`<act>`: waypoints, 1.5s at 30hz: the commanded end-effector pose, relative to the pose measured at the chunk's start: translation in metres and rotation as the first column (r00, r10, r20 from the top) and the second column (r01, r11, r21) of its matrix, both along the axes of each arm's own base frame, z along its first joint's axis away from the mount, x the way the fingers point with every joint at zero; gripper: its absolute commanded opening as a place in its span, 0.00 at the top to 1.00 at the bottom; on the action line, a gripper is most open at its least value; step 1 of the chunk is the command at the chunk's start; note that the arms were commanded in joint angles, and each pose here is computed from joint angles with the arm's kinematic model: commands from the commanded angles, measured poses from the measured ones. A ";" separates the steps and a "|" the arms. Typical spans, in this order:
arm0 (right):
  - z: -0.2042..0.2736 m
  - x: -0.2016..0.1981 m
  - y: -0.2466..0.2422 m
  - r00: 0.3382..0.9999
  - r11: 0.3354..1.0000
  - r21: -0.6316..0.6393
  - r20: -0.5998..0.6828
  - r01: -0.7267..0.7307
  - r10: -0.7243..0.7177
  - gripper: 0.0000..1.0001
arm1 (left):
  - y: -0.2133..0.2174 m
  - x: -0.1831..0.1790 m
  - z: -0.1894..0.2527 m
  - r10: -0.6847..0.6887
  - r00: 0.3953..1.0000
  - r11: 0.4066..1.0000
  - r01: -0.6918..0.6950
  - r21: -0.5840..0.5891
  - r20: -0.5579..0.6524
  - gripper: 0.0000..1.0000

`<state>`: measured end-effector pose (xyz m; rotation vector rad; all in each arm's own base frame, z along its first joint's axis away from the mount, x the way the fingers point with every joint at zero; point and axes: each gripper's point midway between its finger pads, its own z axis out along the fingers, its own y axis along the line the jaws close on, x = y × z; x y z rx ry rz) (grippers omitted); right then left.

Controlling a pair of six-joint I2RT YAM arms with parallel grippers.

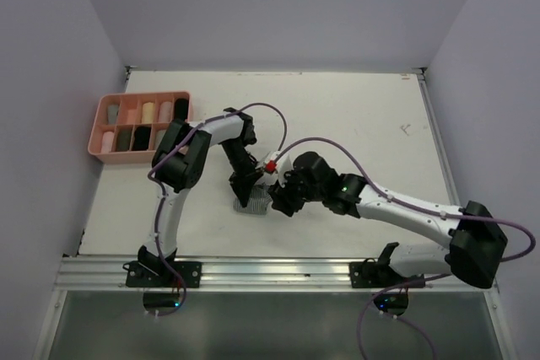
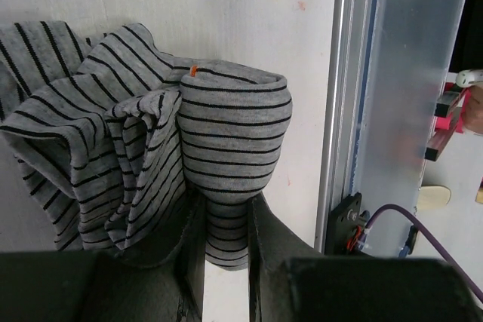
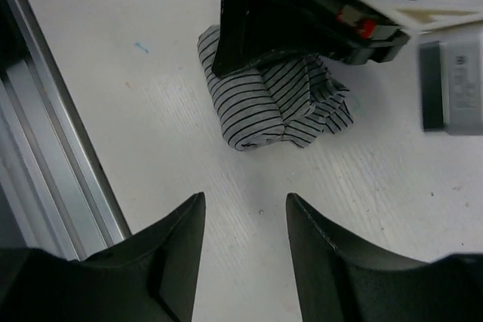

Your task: Roll the underwear

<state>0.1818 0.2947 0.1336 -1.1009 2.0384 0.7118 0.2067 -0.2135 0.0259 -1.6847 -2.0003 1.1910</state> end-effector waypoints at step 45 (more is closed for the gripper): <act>-0.159 -0.004 0.073 0.942 0.901 -0.276 -0.120 -0.336 0.314 0.85 | 0.017 0.122 0.032 0.162 0.911 0.985 -0.125 -0.120 0.380 0.70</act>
